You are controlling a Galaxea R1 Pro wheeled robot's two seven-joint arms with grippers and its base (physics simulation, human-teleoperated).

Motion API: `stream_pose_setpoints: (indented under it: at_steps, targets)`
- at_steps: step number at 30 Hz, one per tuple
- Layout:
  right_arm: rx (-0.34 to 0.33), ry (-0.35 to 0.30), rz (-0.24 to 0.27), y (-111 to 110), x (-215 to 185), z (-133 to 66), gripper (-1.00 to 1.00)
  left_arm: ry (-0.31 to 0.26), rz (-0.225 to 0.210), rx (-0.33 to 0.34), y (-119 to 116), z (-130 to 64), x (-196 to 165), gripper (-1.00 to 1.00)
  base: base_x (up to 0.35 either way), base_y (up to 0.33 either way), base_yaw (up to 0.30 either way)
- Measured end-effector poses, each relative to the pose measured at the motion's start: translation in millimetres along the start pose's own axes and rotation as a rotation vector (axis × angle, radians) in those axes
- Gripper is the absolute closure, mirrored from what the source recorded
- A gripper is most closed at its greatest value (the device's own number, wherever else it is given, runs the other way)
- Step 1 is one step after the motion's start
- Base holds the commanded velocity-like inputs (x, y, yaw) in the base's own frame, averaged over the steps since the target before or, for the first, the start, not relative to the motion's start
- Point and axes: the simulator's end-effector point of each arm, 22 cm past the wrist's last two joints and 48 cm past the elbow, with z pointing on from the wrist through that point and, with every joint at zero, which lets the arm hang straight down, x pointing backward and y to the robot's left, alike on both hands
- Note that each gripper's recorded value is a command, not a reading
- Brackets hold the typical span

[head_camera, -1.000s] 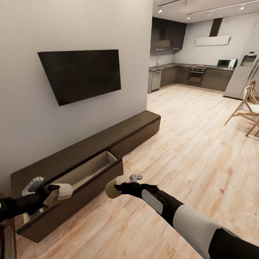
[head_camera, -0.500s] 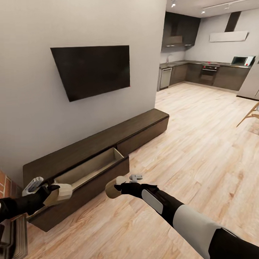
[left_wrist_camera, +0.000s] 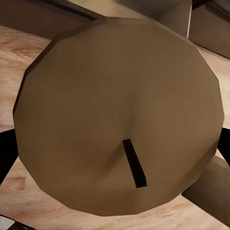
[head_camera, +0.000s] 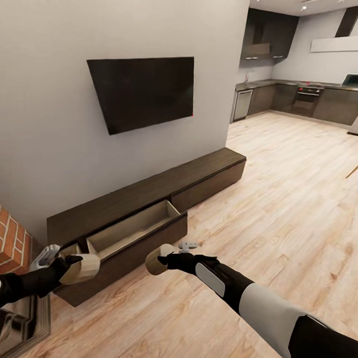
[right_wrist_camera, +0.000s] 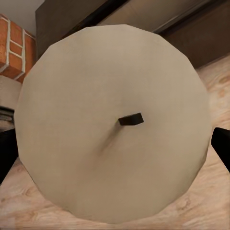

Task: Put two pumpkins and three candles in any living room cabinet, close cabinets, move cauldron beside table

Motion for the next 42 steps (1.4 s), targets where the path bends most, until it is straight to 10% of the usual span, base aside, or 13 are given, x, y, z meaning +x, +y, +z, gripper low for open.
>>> stream_pose_setpoints:
  at_steps: [42]
  targets:
    - [0.003,0.011,-0.025,1.9,5.7,0.7,1.00,-0.002,0.004,-0.004,0.6,-0.4,-0.3,1.00,0.000,0.000,0.186]
